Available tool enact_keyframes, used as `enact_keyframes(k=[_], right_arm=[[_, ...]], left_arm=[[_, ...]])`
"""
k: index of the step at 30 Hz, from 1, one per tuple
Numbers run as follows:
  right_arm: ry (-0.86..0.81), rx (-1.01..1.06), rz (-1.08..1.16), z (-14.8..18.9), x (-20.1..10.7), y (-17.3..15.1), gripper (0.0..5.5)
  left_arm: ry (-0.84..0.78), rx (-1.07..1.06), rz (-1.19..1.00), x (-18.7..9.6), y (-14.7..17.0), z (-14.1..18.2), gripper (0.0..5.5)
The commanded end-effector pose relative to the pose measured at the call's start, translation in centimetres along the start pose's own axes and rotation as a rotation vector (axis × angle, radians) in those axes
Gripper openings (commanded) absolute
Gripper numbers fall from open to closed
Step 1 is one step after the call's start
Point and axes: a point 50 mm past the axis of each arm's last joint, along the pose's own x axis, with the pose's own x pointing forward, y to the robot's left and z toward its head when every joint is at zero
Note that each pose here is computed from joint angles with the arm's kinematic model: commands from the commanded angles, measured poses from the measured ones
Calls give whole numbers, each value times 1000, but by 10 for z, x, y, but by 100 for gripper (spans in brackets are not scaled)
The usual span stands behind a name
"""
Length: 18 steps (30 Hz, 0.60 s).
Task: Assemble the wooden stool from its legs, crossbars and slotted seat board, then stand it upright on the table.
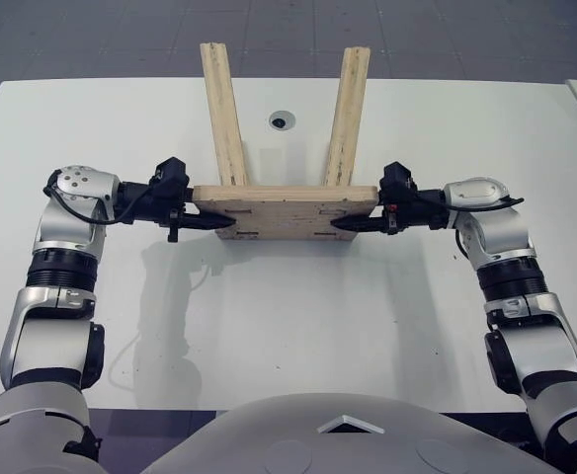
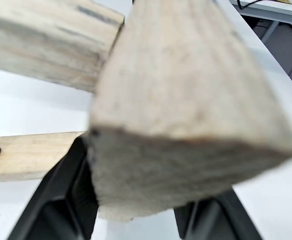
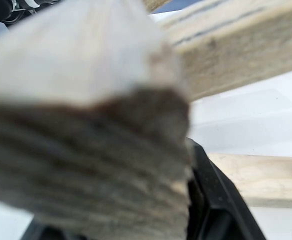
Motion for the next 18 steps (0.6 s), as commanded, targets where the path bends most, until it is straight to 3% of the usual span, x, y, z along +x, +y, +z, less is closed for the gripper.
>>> enact_keyframes(k=[1,5,10,14,18], right_arm=[[-184,184,131,37,-21,18,166],[-486,292,310,97,-29,36,149],[-871,657,144,135,-23,6,133],[-1166,997,-160,146,-19,-21,133],[-1272,1319,-512,134,-19,-57,133]], left_arm=[[-194,-212,-181,-16,-17,50,166],[-415,-435,-371,-37,-25,120,161],[-706,-762,-425,-43,1,167,142],[-868,-904,-146,-23,40,176,135],[-1058,-1198,219,3,81,174,132]])
